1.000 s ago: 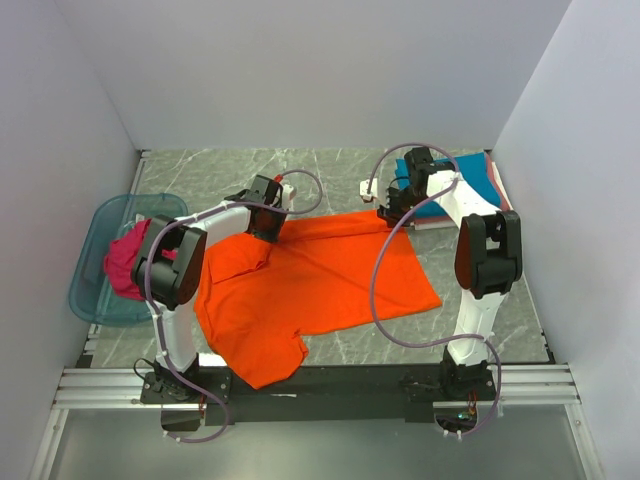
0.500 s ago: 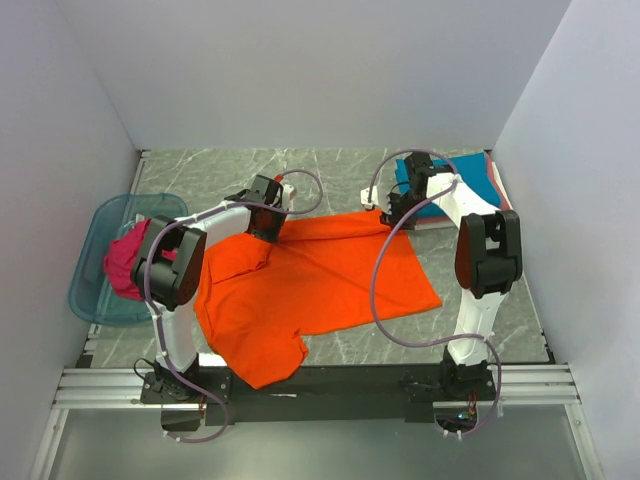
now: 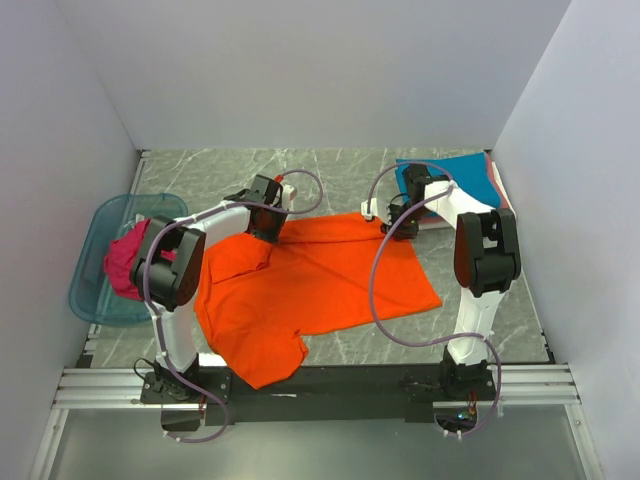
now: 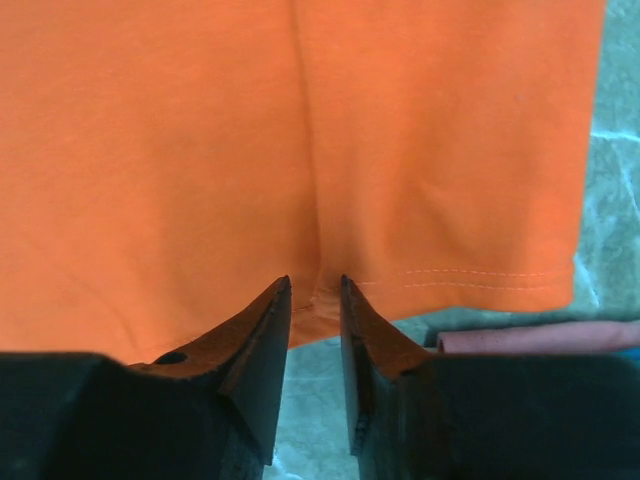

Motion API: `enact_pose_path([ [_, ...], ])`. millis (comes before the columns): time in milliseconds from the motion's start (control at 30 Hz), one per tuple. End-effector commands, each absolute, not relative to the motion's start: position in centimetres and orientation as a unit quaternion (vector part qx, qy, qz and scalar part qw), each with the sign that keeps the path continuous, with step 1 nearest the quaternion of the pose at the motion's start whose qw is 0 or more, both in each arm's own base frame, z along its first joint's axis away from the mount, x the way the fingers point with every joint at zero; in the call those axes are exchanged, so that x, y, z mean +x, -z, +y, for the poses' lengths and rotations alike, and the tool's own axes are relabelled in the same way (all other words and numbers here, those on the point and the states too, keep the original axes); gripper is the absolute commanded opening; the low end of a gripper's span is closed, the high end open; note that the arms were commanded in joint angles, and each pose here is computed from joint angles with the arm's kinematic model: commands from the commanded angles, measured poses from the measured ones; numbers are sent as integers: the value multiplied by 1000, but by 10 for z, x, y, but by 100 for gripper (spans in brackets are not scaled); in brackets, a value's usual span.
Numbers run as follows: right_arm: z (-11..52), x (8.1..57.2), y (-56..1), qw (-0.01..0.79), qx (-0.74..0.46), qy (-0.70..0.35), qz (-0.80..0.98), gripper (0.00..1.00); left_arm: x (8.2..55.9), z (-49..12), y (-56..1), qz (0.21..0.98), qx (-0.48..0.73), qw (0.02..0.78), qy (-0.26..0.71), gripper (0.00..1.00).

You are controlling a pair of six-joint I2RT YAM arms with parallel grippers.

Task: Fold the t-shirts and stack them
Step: Fold the tshirt

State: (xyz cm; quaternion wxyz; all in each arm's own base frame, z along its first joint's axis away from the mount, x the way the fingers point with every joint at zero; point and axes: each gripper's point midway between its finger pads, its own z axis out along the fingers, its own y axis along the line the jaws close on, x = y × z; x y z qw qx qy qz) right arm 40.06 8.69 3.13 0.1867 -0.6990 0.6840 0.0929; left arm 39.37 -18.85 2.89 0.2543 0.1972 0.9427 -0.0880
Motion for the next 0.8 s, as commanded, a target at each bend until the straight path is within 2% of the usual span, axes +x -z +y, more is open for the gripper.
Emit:
enact_pose_path([
  [0,88,412,-31,203,-692,-69,689,31,398,-200,-62,931,202,284,113,1],
  [133,85,417,-35,212,-688,-55,692,16,397,-199,-63,931,203,283,110,1],
  [267,82,416,-41,221,-691,-41,687,6,394,-197,-65,931,209,280,109,1],
  [567,75,418,-49,237,-682,-10,692,2,383,-194,-64,933,217,265,111,4],
  [667,71,421,-49,239,-675,-1,699,2,378,-195,-62,934,218,257,117,14],
  [700,70,421,-48,236,-673,-1,701,2,376,-194,-61,935,217,254,116,23],
  [767,70,422,-50,239,-664,0,708,13,375,-191,-65,936,208,259,112,33],
])
